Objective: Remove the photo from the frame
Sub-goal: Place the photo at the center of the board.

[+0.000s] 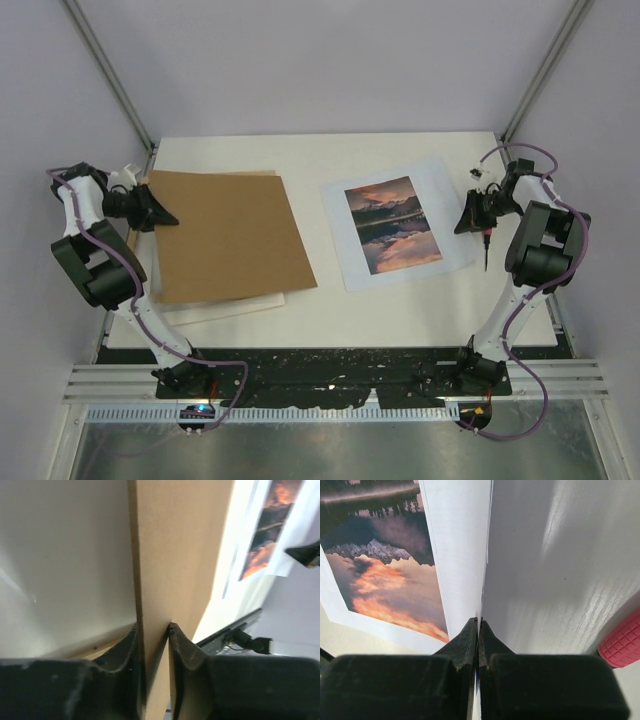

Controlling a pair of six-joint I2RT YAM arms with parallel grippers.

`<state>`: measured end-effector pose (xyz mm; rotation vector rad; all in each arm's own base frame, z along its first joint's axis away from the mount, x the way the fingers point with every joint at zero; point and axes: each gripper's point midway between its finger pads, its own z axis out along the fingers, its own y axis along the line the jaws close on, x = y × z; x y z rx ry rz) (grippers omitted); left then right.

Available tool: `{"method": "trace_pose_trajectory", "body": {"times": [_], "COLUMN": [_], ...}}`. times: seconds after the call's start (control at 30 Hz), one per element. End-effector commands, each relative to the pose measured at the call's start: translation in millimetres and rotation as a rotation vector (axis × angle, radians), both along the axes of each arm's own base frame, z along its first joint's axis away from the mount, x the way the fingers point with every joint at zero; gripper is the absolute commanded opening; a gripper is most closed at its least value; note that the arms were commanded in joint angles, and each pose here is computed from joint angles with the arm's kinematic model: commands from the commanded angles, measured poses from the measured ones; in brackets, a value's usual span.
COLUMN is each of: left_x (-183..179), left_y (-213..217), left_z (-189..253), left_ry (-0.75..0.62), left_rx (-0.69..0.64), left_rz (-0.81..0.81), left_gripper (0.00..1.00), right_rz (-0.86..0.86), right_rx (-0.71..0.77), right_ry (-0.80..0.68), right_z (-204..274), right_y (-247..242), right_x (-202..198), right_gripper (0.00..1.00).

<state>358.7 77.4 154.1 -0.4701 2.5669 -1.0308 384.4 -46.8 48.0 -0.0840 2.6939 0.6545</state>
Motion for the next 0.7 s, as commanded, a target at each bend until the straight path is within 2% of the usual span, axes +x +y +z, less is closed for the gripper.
{"method": "trace_pose_trajectory", "body": {"times": [0.0,0.33,0.4,0.43,0.67], "left_x": [-6,-16,-18,-19,-30], "left_y": [74,118,122,122,100], "left_z": [-17,-16,-13,-12,3], "left_ry": [0.035,0.113,0.121,0.119,0.065], "left_rx": [0.464,0.714,0.738,0.746,0.754], "left_rz": [0.045,0.145,0.156,0.158,0.150], "left_gripper": [0.27,0.78,0.96,1.00,1.00], "right_rz": [-0.012,-0.006,-0.018,-0.023,-0.077], "right_rx": [-0.023,0.004,0.008,0.013,0.039], "right_ry": [-0.044,-0.034,-0.030,-0.030,-0.018], "right_z": [5,1,0,1,-4], "right_y": [-7,6,10,13,39], "right_x": [11,-10,-14,-18,-39], "right_gripper": [0.08,0.08,0.08,0.08,0.08]}}
